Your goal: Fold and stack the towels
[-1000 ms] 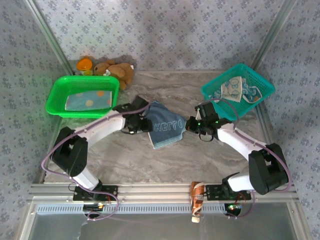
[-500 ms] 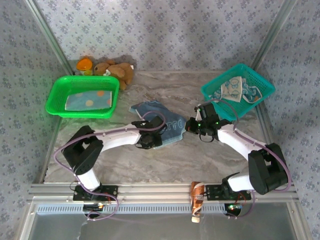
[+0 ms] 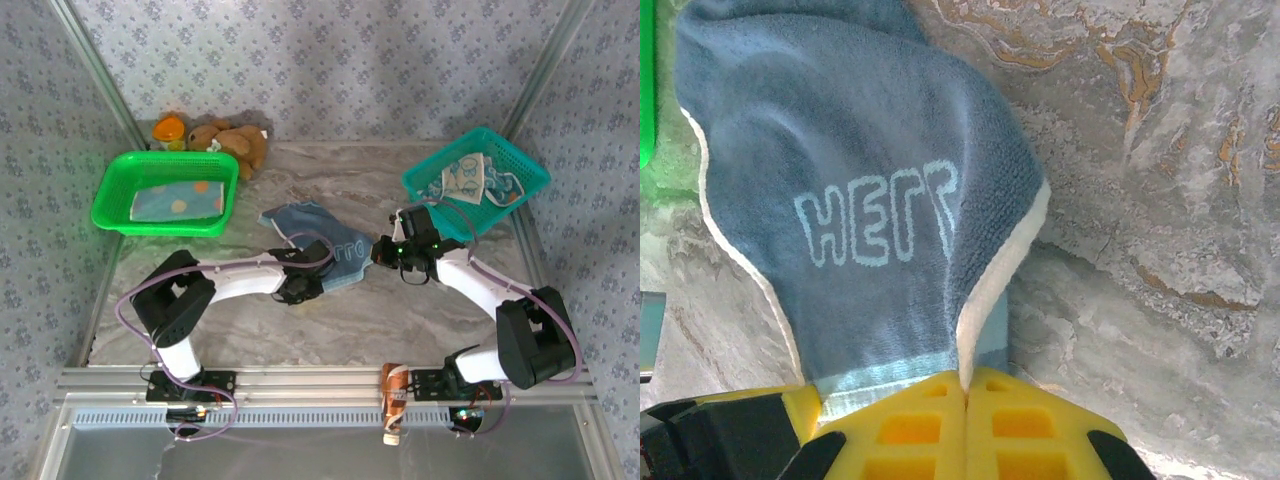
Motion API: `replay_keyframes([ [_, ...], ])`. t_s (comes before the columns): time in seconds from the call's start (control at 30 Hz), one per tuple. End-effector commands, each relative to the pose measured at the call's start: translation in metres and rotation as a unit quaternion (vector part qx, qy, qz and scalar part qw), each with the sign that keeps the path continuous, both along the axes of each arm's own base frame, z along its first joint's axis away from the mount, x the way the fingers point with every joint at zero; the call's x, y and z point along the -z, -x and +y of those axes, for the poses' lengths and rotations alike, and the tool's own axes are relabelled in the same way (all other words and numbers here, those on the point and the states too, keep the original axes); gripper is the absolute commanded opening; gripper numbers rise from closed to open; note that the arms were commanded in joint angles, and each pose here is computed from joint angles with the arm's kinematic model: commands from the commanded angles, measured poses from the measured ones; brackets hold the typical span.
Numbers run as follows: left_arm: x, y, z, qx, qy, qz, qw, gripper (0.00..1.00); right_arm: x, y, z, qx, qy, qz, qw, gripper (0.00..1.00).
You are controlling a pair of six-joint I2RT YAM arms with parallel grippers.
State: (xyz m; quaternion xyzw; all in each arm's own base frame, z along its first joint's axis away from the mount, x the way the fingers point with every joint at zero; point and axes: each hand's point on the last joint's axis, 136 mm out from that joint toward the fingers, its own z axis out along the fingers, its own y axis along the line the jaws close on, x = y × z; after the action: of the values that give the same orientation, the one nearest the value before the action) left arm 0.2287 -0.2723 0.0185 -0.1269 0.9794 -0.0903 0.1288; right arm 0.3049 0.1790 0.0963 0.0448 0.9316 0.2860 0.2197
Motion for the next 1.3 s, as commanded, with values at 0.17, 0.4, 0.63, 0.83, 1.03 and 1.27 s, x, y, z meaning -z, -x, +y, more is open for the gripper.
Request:
replay_keyframes([
  [0.17,-0.029,-0.006,0.016,0.006,-0.037,-0.038,0.999,0.0,-0.01,0.002,0.005,-0.022,-0.011,-0.002,1.0,0.0],
  [0.4,-0.139,-0.03,0.055,0.019,-0.062,-0.117,0.991,0.0,-0.07,-0.007,0.019,-0.035,-0.039,-0.074,0.996,0.0],
  [0.63,-0.251,-0.067,0.097,0.004,-0.014,-0.226,0.974,0.0,-0.163,-0.034,0.031,-0.025,-0.051,-0.182,0.982,0.0],
  [0.83,-0.338,-0.101,0.115,0.015,0.002,-0.312,0.95,0.0,-0.25,-0.061,0.036,-0.013,-0.06,-0.276,0.959,0.0],
  [1.03,-0.412,-0.124,0.121,0.027,0.02,-0.381,0.924,0.0,-0.314,-0.076,0.04,-0.015,-0.063,-0.342,0.937,0.0],
  [1.27,-0.474,-0.118,0.121,0.046,0.038,-0.432,0.9,0.0,-0.362,-0.071,0.043,-0.024,-0.079,-0.392,0.916,0.0],
])
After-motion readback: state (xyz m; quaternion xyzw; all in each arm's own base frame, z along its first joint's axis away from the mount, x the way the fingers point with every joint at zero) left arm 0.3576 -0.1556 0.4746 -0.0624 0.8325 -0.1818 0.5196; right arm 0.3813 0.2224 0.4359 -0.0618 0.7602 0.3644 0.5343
